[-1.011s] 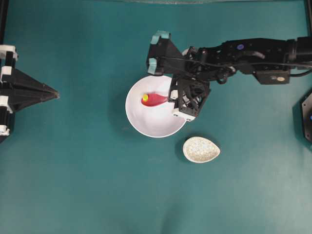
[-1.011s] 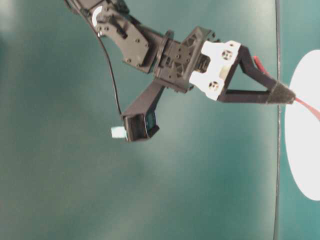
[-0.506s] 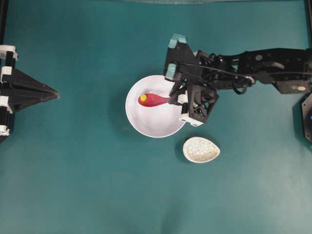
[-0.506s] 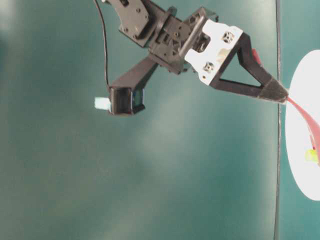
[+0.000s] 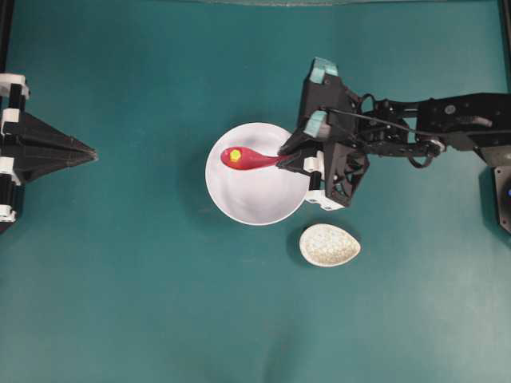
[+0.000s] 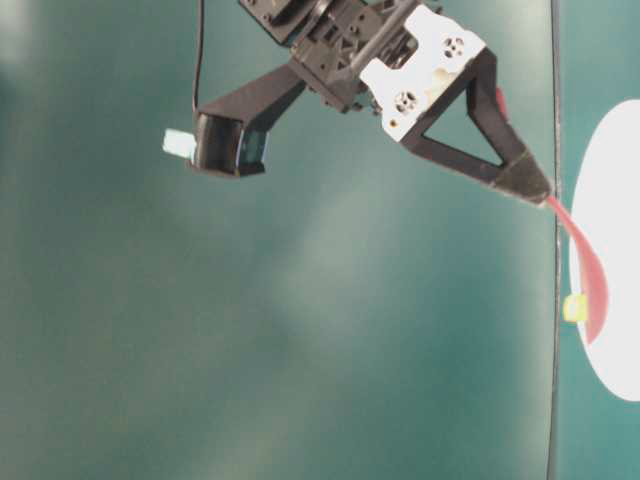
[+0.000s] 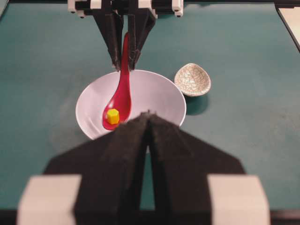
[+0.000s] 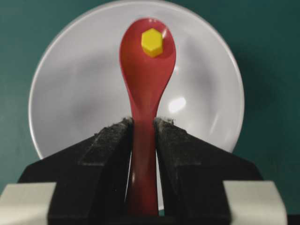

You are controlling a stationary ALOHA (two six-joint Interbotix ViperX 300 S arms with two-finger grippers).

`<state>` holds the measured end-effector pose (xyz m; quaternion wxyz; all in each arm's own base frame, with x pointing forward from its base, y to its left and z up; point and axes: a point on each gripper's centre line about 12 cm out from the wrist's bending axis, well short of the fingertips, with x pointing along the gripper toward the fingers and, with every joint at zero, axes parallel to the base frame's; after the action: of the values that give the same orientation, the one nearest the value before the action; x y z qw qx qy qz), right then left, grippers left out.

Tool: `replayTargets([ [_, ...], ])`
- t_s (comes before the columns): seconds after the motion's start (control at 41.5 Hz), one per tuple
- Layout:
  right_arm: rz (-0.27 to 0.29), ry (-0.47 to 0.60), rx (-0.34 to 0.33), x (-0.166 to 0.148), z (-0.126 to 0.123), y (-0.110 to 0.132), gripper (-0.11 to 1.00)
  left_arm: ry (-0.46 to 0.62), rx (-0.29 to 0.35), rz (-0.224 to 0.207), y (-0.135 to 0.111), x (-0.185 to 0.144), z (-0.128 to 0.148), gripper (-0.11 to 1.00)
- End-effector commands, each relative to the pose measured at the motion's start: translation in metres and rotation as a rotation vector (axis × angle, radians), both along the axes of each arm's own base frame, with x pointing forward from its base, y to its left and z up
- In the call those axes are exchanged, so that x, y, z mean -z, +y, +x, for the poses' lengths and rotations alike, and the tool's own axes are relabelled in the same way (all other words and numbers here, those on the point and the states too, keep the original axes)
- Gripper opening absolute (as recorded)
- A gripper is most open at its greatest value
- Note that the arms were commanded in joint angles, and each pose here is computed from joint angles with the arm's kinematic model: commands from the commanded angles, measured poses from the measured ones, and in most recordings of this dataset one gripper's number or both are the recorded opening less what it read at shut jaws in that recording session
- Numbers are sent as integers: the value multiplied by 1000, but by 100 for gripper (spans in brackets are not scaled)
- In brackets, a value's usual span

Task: Scoop the yellow hexagonal prism block from the bowl with a spoon using the right arm.
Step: 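Lift the loaded spoon up out of the bowl with the right gripper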

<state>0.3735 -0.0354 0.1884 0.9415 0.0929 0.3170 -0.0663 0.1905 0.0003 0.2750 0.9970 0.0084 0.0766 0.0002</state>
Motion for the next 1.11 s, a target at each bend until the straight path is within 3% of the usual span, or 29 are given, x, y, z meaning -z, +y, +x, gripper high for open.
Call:
replayTargets([
  [0.0,-17,-85,-3,-15,0,3,24,-14,-1,5,0,-6,3,2],
  [0.554,-104,-251,-19,-27,-25,7,24,-12,-1,5,0,-6,3,2],
  [0.939,-221,-358,-83,-68,-37,9,24,-5,-1,5,0,-6,2,2],
  [1.083,-241,-378,-97,-84,-42,11,24,-8,-1,5,0,-7,2,2],
])
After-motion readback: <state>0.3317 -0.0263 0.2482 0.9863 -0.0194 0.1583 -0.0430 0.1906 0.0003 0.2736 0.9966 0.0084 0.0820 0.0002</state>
